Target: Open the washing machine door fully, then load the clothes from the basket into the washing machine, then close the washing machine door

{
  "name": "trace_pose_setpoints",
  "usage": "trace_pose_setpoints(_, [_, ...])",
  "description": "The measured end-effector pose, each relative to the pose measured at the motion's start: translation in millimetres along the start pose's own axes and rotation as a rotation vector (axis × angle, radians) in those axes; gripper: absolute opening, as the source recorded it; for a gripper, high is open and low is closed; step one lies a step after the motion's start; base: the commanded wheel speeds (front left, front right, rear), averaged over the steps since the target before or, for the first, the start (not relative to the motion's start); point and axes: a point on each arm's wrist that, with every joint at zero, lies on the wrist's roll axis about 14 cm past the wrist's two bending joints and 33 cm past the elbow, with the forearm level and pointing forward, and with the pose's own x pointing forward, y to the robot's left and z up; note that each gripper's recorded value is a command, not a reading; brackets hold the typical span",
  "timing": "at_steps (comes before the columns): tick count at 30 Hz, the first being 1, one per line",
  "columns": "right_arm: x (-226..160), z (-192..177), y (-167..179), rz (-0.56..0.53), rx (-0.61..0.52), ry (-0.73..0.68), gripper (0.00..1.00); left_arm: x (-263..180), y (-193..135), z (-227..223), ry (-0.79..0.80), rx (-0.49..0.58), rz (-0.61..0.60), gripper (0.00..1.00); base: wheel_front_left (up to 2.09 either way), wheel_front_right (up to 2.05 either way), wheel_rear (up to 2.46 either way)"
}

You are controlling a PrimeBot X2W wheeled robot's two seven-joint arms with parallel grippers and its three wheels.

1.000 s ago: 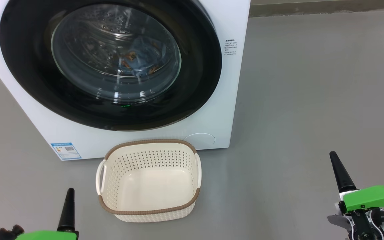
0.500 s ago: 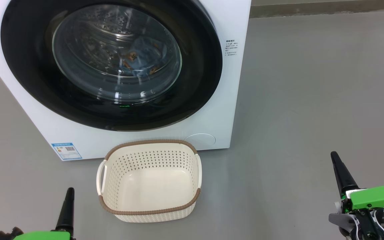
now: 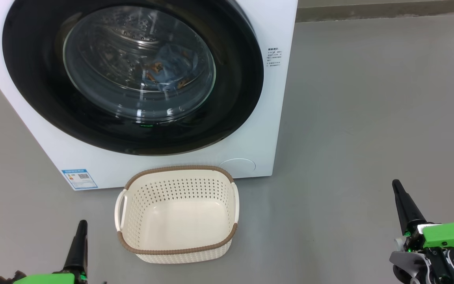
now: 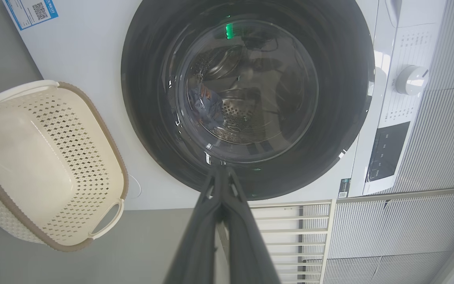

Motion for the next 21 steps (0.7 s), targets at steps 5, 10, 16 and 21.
trace_pose_setpoints(5, [-3.2,0.1,-3.6,-0.007,0.045,0.001,0.0,0.0,-1.6,-0.2,0.003,-0.04,-0.007,0.0,0.0,0.0,0.0])
trace_pose_setpoints(10, [-3.3,0.6,-2.7,-0.002,0.097,-0.004,0.0,-0.1,-3.5,1.5,-0.001,-0.077,-0.015,0.0,0.0,0.0,0.0])
trace_pose_setpoints(16, [-3.4,0.6,-2.9,-0.002,0.099,-0.005,0.0,-0.1,-3.4,1.4,-0.001,-0.08,-0.015,0.0,0.0,0.0,0.0])
trace_pose_setpoints(21, [-3.4,0.7,-2.8,-0.002,0.099,-0.005,0.0,-0.1,-3.5,1.4,-0.001,-0.08,-0.015,0.0,0.0,0.0,0.0])
